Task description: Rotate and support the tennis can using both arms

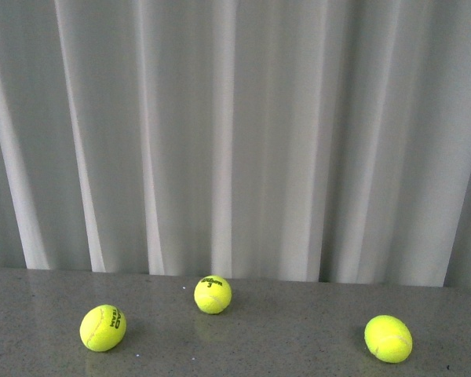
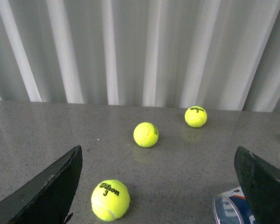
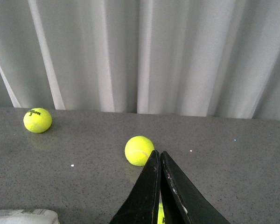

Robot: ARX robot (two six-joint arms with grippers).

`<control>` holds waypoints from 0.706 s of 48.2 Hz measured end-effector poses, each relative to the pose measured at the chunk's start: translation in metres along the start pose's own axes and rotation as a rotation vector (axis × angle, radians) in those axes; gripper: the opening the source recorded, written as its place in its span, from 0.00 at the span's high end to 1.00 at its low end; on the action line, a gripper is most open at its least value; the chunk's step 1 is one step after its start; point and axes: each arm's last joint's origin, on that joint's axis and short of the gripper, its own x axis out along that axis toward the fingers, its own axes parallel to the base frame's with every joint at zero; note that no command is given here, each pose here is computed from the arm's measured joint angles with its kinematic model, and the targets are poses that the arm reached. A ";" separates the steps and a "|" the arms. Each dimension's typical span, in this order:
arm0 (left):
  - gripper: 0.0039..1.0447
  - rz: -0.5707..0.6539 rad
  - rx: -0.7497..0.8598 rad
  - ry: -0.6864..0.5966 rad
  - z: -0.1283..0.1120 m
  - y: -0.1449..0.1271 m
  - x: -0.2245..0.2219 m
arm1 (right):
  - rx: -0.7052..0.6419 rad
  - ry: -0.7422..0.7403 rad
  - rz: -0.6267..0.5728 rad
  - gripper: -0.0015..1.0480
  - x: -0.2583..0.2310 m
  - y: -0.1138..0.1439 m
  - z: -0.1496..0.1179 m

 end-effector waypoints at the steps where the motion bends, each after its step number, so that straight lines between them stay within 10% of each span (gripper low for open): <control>1: 0.06 0.000 0.000 0.000 0.000 0.000 0.000 | 0.000 -0.001 0.000 0.97 -0.002 -0.001 0.000; 34: 0.06 0.000 0.000 0.000 0.000 0.000 0.000 | 0.003 -0.017 -0.007 0.97 -0.045 -0.018 0.004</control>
